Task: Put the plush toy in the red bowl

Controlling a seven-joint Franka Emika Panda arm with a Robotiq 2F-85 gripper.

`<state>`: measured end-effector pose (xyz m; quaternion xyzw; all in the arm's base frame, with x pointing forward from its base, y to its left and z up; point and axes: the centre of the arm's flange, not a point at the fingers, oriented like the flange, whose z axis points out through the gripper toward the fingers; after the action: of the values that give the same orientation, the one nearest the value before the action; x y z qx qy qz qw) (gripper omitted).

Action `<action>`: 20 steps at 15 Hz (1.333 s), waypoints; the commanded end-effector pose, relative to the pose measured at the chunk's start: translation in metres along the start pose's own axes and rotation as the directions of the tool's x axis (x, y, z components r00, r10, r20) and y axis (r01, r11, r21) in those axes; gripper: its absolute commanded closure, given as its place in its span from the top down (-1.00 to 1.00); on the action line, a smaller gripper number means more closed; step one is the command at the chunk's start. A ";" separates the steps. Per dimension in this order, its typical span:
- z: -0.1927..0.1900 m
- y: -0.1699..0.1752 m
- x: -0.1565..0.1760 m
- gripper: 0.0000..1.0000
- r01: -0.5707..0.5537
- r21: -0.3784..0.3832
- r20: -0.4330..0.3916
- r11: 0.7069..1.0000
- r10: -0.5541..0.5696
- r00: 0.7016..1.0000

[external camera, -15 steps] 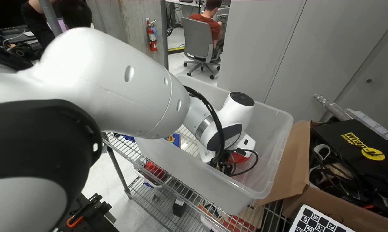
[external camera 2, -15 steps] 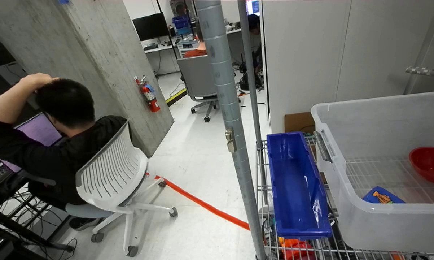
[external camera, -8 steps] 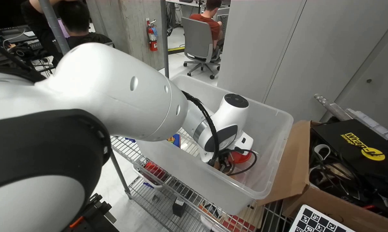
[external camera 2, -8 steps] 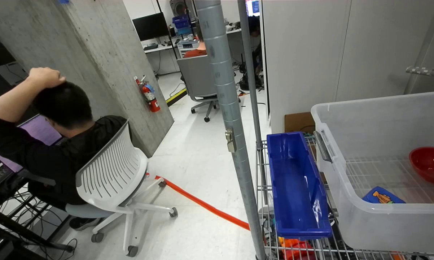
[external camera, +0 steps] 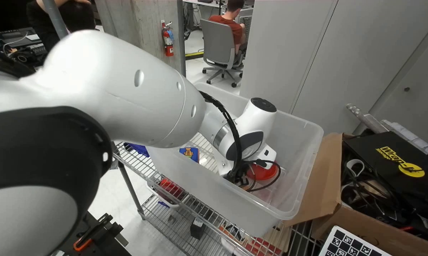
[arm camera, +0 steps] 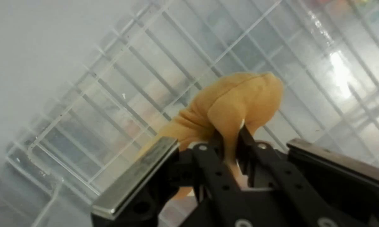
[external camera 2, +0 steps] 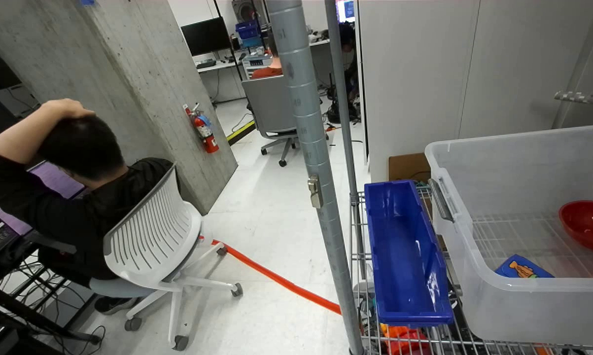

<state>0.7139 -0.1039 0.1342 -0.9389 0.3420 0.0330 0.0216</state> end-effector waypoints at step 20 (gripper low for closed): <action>-0.144 -0.025 0.065 -0.94 -0.159 0.486 -0.196 0.859 0.285 0.938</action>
<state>0.7635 -0.1286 0.2914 -0.8782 0.4225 -0.1483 0.1680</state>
